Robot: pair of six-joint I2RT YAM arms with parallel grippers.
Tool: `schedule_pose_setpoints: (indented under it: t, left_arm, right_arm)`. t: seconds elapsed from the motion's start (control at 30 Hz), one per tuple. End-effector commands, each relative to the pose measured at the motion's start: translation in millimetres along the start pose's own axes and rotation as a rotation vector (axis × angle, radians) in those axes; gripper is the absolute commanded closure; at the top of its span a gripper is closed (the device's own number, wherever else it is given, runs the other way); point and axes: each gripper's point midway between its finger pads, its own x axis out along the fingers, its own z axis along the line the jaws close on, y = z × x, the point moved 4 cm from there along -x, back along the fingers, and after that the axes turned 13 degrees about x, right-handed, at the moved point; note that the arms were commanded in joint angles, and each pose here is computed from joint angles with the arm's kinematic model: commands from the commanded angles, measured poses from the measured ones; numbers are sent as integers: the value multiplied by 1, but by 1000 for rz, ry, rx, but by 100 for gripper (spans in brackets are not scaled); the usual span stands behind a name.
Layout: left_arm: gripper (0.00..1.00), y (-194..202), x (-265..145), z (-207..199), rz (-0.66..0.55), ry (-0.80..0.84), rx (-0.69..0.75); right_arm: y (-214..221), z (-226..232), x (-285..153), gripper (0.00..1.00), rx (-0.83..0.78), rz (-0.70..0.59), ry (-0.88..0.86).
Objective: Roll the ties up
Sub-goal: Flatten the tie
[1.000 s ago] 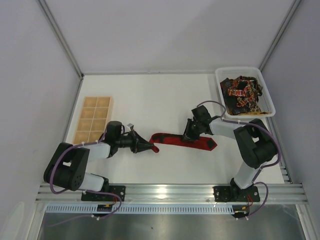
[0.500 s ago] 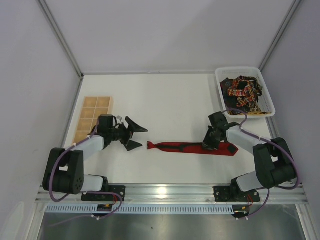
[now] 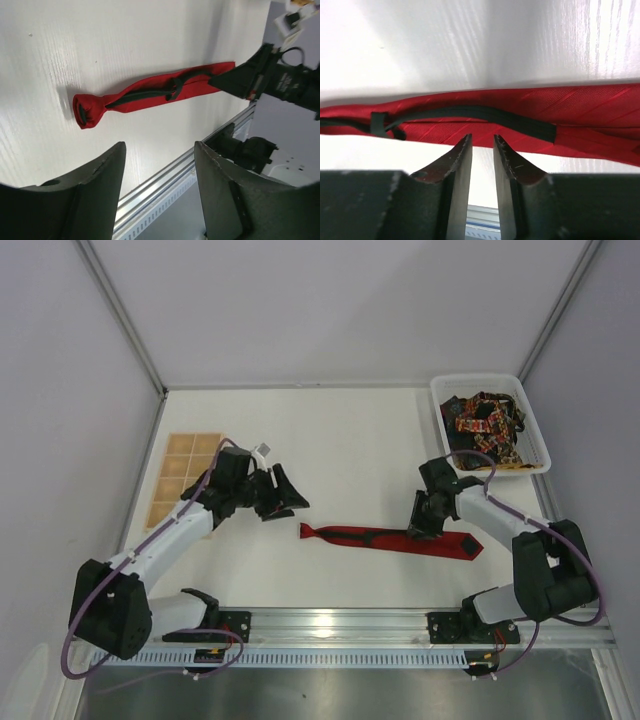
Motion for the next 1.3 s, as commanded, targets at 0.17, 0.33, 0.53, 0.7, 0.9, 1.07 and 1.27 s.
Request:
schedule_pose_setpoints:
  t: [0.17,0.33,0.53,0.7,0.9,1.07,1.27]
  left_arm:
    - [40,4,7,13,-12,-120,153]
    - [58,17,27,-6,80,-53,238]
    - [100,24,56,-27,87,-31,239]
    - [99,28,77,-38,94,-36,253]
    - [100,29,113,-26,147,-86,244]
    - [100,31,129,-21,187,-87,234]
    - [100,27,138,-15,193,-119,233]
  right_arm:
    - [-12,-3,-29,70,-44,-73,32]
    - [-19,-6,-24,68,-36,-79,57]
    - [-27,-27,-36,60,145,-142,72]
    - [-26,-51,-51,60,231,-207,95]
    - [-18,-64,-43,65,348,-185,130]
    - [-16,-66,-35,68,382,-186,128]
    - [-28,-67,-24,64,394,-207,157]
